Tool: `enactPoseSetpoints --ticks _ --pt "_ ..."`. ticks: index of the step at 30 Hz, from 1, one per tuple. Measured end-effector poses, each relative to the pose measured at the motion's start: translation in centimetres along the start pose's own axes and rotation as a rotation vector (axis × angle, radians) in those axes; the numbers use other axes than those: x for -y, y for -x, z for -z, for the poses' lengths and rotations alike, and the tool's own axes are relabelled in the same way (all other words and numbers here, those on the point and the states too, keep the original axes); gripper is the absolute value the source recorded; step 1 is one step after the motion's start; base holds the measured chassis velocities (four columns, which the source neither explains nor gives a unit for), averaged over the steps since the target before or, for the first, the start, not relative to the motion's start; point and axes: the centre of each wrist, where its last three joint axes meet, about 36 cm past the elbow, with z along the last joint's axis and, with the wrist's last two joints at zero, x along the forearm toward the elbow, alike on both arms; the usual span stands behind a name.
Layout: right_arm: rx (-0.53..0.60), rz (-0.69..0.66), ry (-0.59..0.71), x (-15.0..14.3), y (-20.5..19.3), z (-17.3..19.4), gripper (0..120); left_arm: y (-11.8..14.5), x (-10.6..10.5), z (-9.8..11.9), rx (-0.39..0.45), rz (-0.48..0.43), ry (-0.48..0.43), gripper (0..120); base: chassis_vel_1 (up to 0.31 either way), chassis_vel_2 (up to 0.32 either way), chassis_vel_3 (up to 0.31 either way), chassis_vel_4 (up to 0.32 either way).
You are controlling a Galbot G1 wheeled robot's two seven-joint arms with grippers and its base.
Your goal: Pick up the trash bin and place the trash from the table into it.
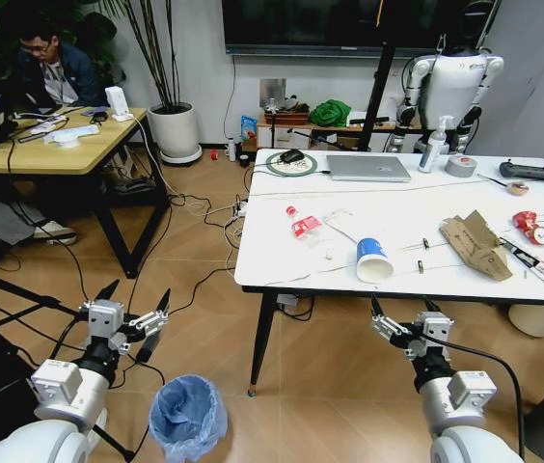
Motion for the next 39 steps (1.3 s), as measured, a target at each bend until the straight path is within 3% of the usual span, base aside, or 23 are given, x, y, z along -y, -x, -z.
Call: enactPoseSetpoints --ticks 39 --pt "0.006 0.007 -0.006 0.10 0.04 0.04 100 0.32 -0.22 -0.01 0.017 -0.007 -0.010 100 0.000 0.000 0.000 0.000"
